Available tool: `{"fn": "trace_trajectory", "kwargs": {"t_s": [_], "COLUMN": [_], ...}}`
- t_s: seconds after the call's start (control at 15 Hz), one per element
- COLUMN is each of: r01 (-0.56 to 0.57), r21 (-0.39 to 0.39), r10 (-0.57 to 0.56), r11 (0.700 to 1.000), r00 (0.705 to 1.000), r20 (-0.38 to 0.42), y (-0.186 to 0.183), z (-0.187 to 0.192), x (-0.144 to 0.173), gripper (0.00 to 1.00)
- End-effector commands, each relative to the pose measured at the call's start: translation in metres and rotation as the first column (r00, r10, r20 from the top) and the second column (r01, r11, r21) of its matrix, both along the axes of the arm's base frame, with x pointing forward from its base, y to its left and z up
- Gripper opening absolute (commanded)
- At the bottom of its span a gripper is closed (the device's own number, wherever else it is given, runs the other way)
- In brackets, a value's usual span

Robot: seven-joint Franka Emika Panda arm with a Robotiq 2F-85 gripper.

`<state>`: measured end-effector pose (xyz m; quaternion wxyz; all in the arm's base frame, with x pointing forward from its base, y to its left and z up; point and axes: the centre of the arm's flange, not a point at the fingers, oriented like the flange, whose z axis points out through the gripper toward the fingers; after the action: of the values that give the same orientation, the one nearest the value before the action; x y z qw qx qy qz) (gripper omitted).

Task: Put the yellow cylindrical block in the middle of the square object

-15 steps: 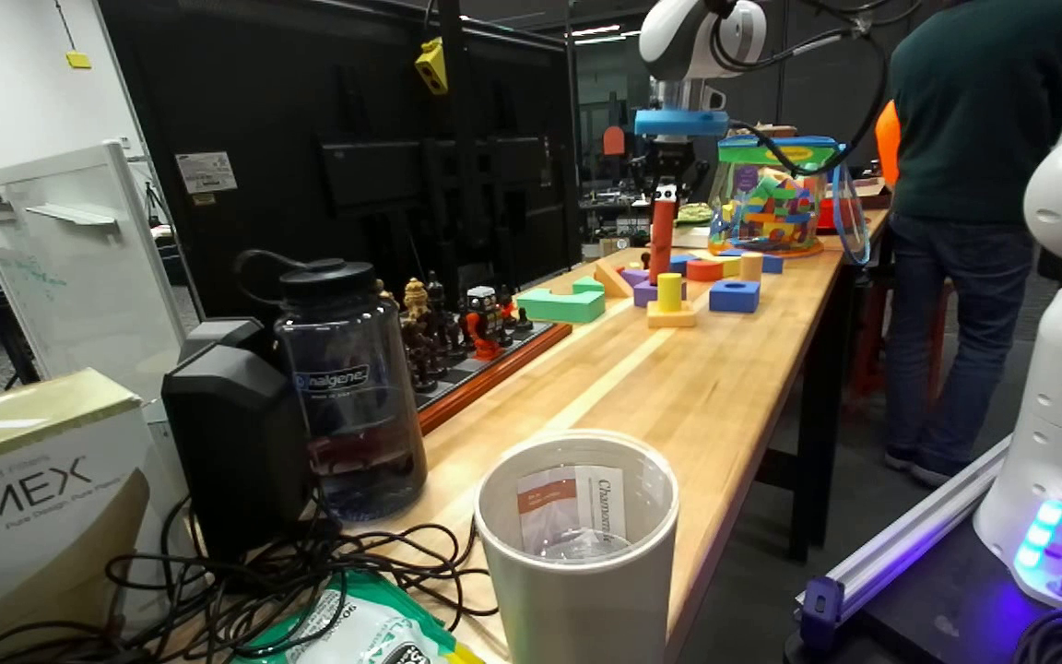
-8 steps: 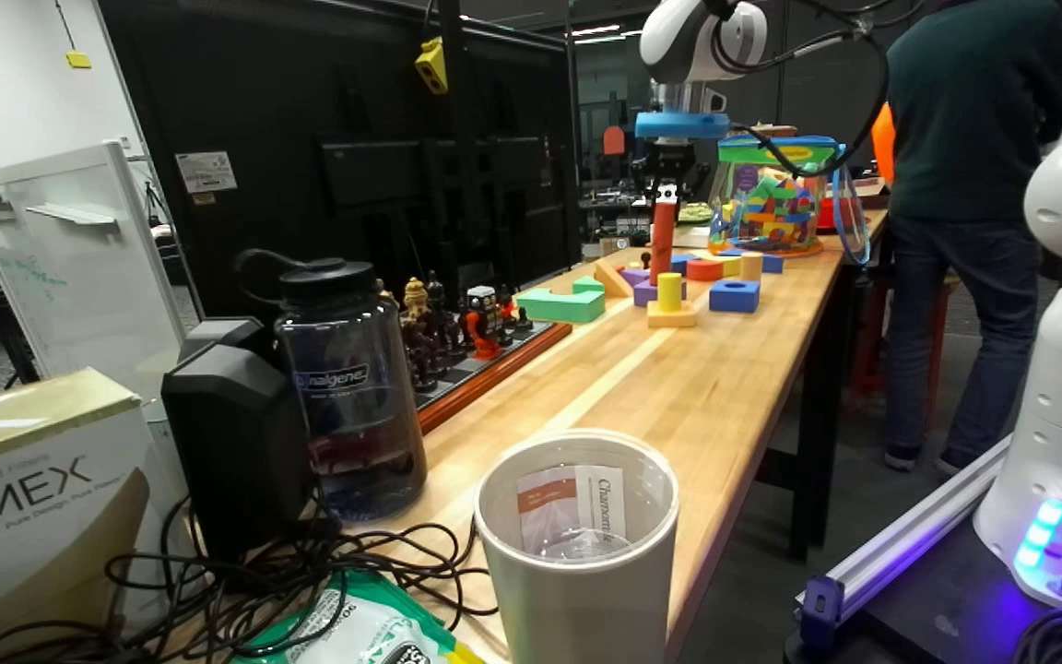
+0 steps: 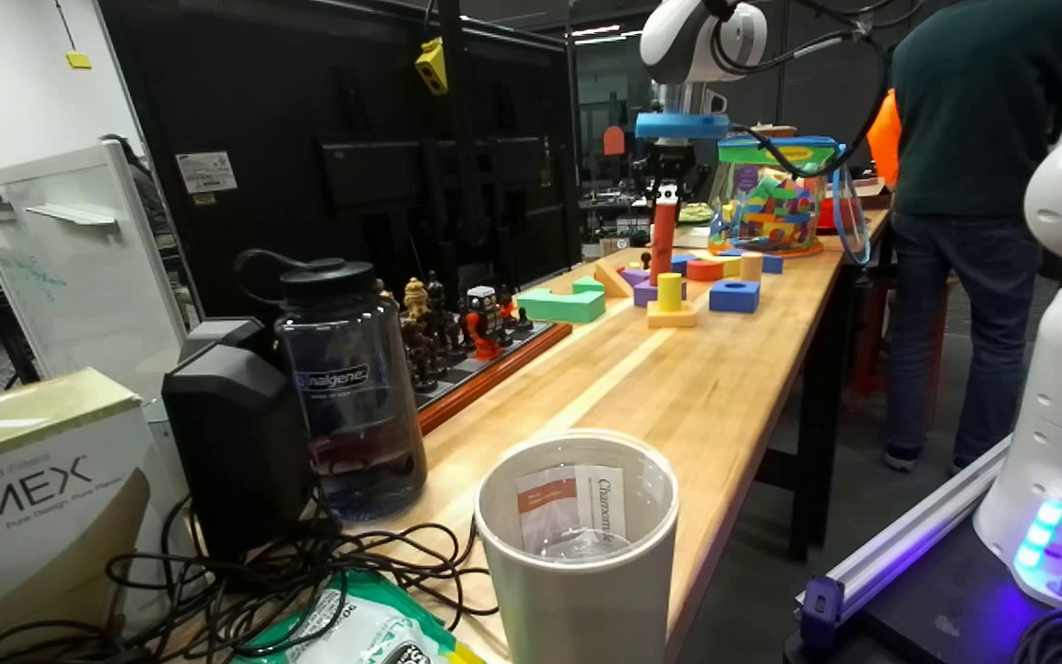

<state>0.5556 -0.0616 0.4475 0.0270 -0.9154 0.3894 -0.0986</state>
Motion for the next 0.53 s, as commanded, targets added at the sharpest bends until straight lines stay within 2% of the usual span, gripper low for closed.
{"fn": "trace_trajectory", "kwargs": {"t_s": [0.0, 0.47], "r01": [0.029, 0.087], "r21": [0.034, 0.042], "r10": [-0.028, -0.082], "r11": [0.999, 0.995], "r00": [0.999, 0.990], "r20": [-0.036, -0.111], "y": [-0.002, -0.004], "z": [-0.008, -0.013], "x": [0.010, 0.036], "gripper": [0.15, 0.15]}}
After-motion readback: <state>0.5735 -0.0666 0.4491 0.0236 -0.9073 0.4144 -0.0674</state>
